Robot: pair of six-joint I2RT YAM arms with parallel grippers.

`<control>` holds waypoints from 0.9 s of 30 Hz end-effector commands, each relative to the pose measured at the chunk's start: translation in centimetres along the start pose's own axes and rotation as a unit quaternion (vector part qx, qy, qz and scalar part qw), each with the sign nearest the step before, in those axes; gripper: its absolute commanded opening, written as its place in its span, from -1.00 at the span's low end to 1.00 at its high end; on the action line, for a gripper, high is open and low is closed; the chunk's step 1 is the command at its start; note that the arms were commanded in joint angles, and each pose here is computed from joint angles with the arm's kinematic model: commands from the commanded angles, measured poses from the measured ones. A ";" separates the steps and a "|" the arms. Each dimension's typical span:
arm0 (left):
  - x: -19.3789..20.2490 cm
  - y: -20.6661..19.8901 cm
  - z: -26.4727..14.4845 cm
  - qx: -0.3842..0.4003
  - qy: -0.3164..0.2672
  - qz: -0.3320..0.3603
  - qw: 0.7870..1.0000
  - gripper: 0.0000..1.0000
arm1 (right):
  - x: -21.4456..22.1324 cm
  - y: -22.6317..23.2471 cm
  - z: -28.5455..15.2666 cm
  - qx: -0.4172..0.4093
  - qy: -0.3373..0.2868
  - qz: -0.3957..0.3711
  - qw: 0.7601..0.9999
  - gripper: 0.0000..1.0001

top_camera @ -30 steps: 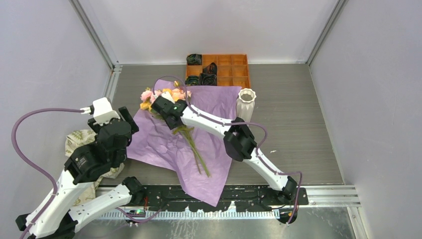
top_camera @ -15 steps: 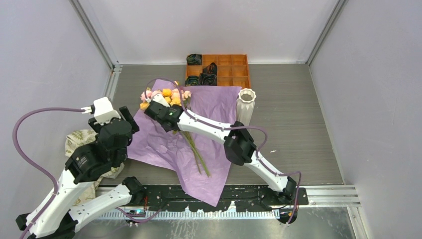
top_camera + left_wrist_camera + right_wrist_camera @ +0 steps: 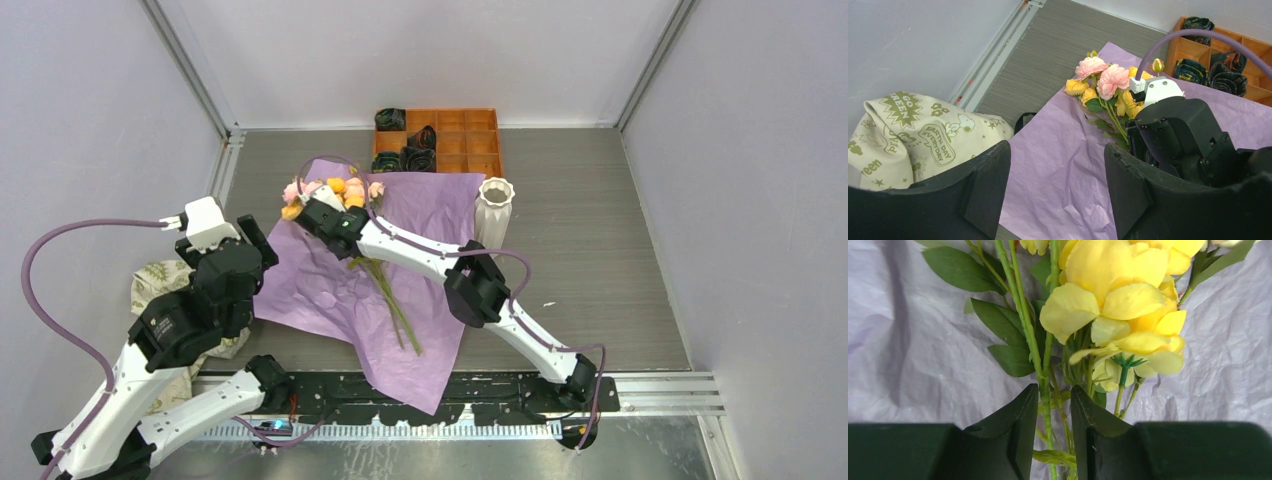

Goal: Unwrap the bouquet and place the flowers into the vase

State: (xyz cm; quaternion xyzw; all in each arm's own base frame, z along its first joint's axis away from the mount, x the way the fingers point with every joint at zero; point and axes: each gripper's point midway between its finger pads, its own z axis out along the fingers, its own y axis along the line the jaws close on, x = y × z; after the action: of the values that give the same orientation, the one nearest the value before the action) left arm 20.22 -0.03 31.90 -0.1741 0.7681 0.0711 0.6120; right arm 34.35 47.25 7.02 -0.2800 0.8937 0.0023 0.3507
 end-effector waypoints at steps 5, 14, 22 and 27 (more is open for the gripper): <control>-0.8 0.2 0.0 -0.005 -0.018 -0.024 1.000 0.39 | -0.8 0.7 0.8 -0.018 -0.013 0.011 1.000 -0.40; -0.6 -0.1 0.1 -0.002 -0.015 -0.024 1.000 0.39 | -1.7 0.1 -0.5 -0.016 -0.023 0.017 0.999 -0.70; -0.4 -0.4 0.1 0.005 -0.010 -0.027 1.000 0.39 | -6.1 -2.4 -7.4 -0.027 -0.085 0.046 0.995 -0.94; -0.4 -0.5 0.0 0.011 -0.009 -0.033 0.999 0.39 | -9.3 -3.7 -13.5 -0.067 -0.141 0.063 0.986 -0.99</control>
State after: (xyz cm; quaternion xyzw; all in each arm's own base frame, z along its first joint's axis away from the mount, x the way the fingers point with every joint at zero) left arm 20.16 -0.16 31.51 -0.1718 0.7709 0.0666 0.6098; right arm 33.45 45.65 10.30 -0.2776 0.8933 0.0258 0.3526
